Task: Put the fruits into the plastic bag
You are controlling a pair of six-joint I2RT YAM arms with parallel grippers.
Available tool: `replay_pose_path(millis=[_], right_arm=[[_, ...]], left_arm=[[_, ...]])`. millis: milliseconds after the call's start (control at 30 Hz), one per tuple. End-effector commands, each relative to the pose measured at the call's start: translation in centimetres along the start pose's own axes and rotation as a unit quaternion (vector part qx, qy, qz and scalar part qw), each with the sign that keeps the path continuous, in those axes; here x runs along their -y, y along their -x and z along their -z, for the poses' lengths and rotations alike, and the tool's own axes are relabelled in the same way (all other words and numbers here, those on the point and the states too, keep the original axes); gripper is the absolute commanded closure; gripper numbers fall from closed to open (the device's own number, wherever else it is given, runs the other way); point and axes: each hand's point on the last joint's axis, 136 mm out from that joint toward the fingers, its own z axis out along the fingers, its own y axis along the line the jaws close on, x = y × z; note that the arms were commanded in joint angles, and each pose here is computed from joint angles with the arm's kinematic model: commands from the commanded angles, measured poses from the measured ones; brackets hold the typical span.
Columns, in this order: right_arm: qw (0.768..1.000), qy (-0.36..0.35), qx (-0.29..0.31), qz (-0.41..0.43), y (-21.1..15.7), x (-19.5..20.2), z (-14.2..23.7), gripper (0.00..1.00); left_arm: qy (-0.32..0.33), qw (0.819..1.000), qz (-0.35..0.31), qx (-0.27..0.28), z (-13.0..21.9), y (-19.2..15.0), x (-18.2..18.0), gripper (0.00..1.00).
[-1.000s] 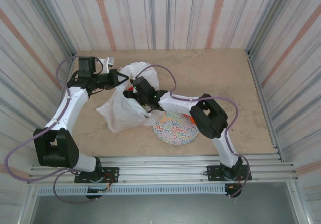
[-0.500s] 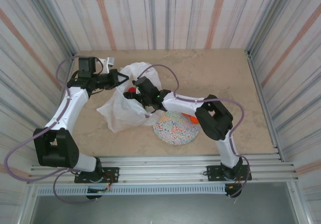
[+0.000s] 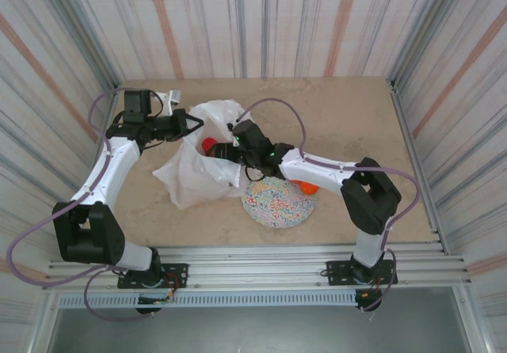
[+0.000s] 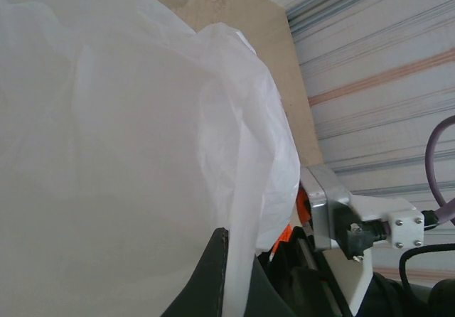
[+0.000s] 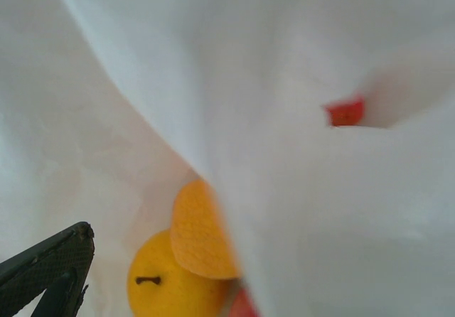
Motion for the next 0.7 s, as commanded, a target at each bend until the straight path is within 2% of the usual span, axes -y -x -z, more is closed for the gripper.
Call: replay_pose_path(millis=[0,400,533,667], right_arm=[[0.999,-0.03,0.033,0.012,1.5,1.5,2.5,0.01],[0.995,-0.077,0.067,0.006,2.5,6.0,8.2,0.01],[0.989,-0.125,0.069,0.026,2.3,8.6,10.9,0.01],[0.979,-0.193,0.039,0.059,0.9,11.8,13.6,0.01]], left_arm=[[-0.013,1.0,-0.008,-0.001,0.3,0.2,1.0,1.0],[-0.011,1.0,-0.007,-0.002,0.2,0.2,0.8,1.0],[-0.01,1.0,-0.007,-0.003,0.1,0.2,0.8,1.0],[-0.012,1.0,-0.008,-0.002,0.2,0.2,0.9,1.0]])
